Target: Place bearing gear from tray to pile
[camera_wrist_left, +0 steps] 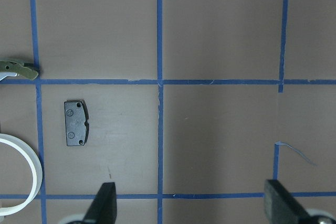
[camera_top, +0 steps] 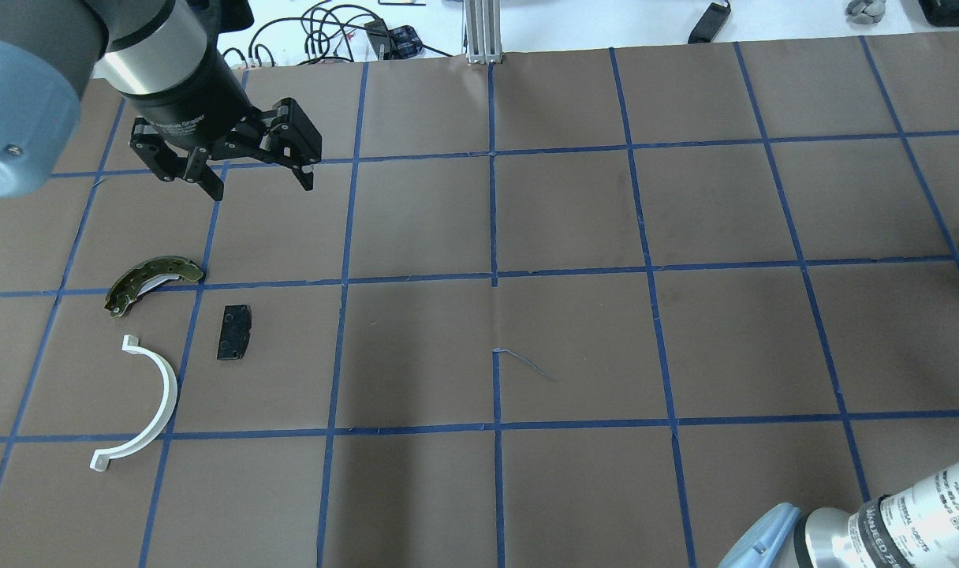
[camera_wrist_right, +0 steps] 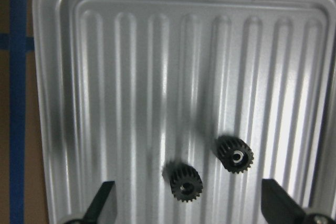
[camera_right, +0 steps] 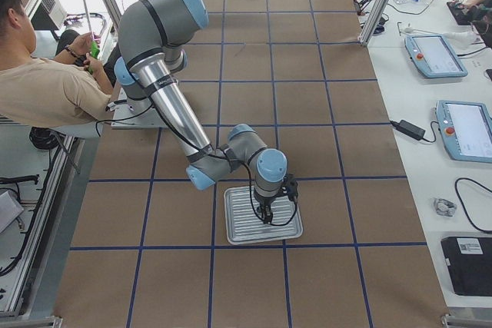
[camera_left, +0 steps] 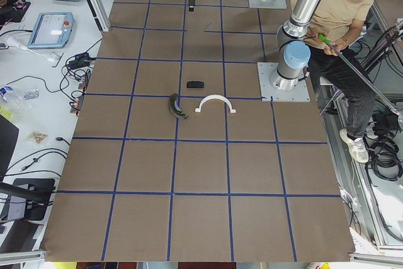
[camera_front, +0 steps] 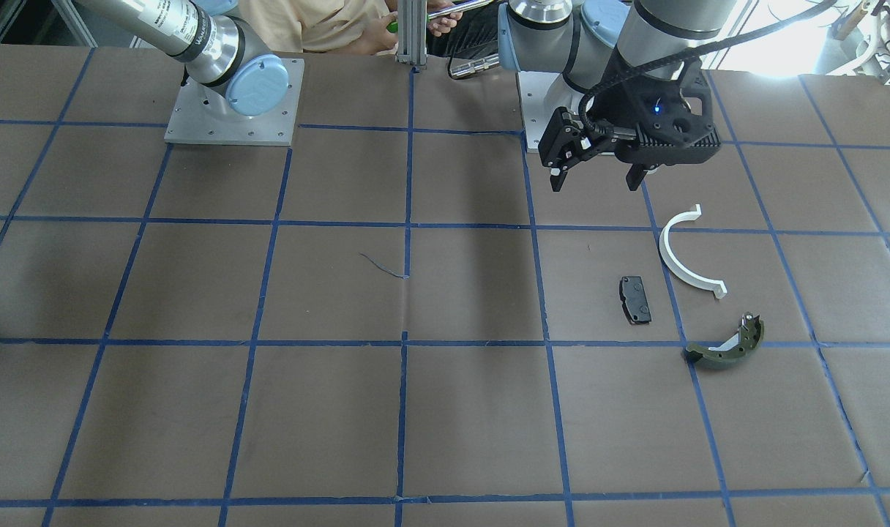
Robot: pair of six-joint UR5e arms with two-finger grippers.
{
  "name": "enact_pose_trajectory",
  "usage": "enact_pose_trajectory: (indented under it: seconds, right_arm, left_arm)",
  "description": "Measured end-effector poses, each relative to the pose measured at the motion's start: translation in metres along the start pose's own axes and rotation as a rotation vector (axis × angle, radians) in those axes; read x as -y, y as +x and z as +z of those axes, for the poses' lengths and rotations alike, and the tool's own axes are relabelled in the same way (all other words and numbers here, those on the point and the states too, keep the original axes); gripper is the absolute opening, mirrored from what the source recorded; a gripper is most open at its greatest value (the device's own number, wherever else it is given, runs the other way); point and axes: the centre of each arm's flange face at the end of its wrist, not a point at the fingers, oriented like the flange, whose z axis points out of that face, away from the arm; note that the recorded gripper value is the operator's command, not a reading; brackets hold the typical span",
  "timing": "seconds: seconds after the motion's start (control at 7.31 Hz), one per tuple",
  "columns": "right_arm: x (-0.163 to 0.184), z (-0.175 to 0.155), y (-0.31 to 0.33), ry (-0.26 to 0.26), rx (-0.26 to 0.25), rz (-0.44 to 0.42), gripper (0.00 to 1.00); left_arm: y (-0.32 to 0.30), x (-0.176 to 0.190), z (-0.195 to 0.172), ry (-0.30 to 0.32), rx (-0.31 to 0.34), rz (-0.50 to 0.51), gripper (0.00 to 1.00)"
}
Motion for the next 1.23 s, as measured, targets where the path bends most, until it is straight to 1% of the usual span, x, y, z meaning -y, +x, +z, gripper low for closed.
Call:
enact_pose_trajectory:
  seconds: [0.14, 0.27, 0.41, 0.68, 0.82, 1.23]
  right_arm:
    - [-0.0008, 0.0015, -0.0005, -0.002, 0.002, 0.004, 0.71]
    - [-0.0012, 0.0027, -0.0007, -0.004, 0.003, 0.008, 0.63]
    - [-0.0014, 0.0034, -0.0009, -0.006, 0.005, 0.008, 0.63]
    - [-0.0016, 0.0038, -0.0014, -0.007, 0.009, 0.001, 0.6]
    - [-0.0021, 0.0043, -0.0018, -0.007, 0.012, -0.003, 0.52]
    - [-0.0027, 0.0057, -0.0021, -0.008, 0.016, -0.018, 0.52]
  left_arm:
    - [-0.0003, -0.0023, 0.0003, -0.018, 0.004, -0.008, 1.0]
    - [-0.0008, -0.0033, 0.0007, -0.039, 0.011, -0.009, 1.0]
    - [-0.0017, -0.003, 0.0009, -0.05, 0.021, -0.002, 1.0]
    - [-0.0026, -0.0025, 0.0002, -0.05, 0.031, 0.031, 1.0]
    - [-0.0028, -0.0025, 0.0002, -0.049, 0.032, 0.04, 1.0]
    - [-0.0029, -0.0026, -0.0003, -0.043, 0.032, 0.045, 1.0]
